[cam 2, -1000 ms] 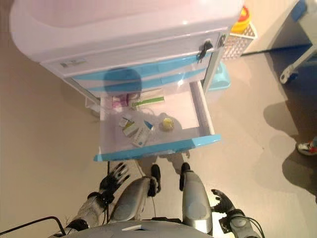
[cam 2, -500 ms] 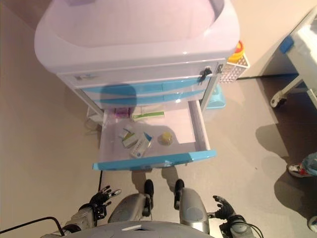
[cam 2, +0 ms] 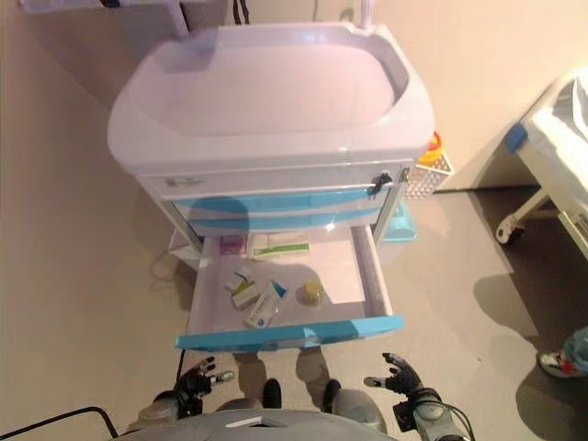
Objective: Open the drawer and pick up the medicine
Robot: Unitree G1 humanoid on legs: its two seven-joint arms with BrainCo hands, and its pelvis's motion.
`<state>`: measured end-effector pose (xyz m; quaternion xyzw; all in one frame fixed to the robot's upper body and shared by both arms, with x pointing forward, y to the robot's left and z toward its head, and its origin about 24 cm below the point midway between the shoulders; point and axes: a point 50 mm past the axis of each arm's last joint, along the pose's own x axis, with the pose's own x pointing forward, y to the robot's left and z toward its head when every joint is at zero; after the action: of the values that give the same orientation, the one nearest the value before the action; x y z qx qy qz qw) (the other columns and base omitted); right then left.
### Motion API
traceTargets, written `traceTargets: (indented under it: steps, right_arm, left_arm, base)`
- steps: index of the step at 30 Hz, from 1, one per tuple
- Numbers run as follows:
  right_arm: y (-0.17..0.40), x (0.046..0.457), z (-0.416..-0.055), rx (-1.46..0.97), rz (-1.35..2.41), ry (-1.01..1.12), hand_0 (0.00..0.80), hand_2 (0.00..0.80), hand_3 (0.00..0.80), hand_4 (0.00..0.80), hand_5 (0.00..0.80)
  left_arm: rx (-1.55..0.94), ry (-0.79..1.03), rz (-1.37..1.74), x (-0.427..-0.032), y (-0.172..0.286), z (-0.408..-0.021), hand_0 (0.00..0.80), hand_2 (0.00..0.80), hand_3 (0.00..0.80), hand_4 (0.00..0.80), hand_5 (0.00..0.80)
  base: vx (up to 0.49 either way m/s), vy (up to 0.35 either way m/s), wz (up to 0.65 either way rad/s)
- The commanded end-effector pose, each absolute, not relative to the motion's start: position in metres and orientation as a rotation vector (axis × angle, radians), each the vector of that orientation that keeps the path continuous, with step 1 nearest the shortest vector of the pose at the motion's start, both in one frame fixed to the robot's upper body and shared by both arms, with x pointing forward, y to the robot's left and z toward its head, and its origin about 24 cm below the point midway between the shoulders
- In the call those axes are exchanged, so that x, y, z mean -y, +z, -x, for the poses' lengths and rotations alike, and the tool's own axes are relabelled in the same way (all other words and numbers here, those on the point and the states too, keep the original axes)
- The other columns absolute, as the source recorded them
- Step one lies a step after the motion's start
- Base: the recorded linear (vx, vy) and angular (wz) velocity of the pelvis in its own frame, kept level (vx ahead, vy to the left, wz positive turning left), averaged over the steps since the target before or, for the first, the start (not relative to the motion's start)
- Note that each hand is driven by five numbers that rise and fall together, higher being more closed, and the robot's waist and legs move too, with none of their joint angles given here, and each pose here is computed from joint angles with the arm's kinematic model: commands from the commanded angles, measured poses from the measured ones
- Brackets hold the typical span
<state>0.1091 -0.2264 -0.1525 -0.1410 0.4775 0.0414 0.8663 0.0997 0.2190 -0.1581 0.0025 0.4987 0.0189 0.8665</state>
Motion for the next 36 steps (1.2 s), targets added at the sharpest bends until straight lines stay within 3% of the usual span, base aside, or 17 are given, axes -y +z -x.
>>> traceTargets:
  steps: [1, 9, 13, 17, 21, 24, 28, 36]
  right_arm:
    - [-0.153, 0.232, -0.117, -1.052, 0.401, 0.034, 0.000, 0.000, 0.000, 0.000, 0.000]
    - [-0.148, 0.277, -0.096, -1.224, 0.535, -0.305, 0.000, 0.000, 0.000, 0.000, 0.000]
    - [-0.115, 0.329, -0.122, -1.022, 0.544, -0.551, 0.000, 0.000, 0.000, 0.000, 0.000]
    - [-0.050, 0.361, -0.189, -0.591, 0.668, -0.612, 0.000, 0.000, 0.000, 0.000, 0.000]
    - [0.033, 0.320, -0.256, -0.094, 0.846, -0.430, 0.000, 0.000, 0.000, 0.000, 0.000]
    - [0.076, 0.275, -0.274, 0.172, 0.964, -0.205, 0.000, 0.000, 0.000, 0.000, 0.000]
    - [0.116, 0.224, -0.280, 0.386, 1.056, 0.123, 0.000, 0.000, 0.000, 0.000, 0.000]
    - [0.133, 0.166, -0.266, 0.505, 1.175, 0.594, 0.000, 0.000, 0.000, 0.000, 0.000]
  left_arm:
    - [-1.094, 0.010, 0.005, -0.206, -0.163, -0.097, 0.000, 0.000, 0.000, 0.000, 0.000]
    - [-1.189, -0.015, -0.071, -0.220, -0.165, -0.083, 0.000, 0.000, 0.000, 0.000, 0.000]
    - [-1.208, -0.005, -0.118, -0.239, -0.162, -0.077, 0.000, 0.000, 0.000, 0.000, 0.000]
    - [-1.180, 0.020, -0.105, -0.242, -0.161, -0.071, 0.000, 0.000, 0.000, 0.000, 0.000]
    - [-1.138, 0.038, -0.069, -0.235, -0.161, -0.072, 0.000, 0.000, 0.000, 0.000, 0.000]
    - [-1.123, 0.047, -0.049, -0.227, -0.162, -0.074, 0.000, 0.000, 0.000, 0.000, 0.000]
    - [-1.114, 0.035, -0.049, -0.220, -0.163, -0.078, 0.000, 0.000, 0.000, 0.000, 0.000]
    - [-1.103, 0.029, -0.063, -0.225, -0.160, -0.082, 0.000, 0.000, 0.000, 0.000, 0.000]
  base:
    - [0.003, -0.010, 0.06]
    - [0.019, -0.041, 0.11]
    - [0.004, -0.075, 0.05]
    - [-0.060, 0.006, -0.04]
    - [-0.111, 0.065, -0.05]
    - [-0.045, 0.065, -0.10]
    - [-0.006, 0.047, -0.01]
    - [-0.003, 0.016, 0.05]
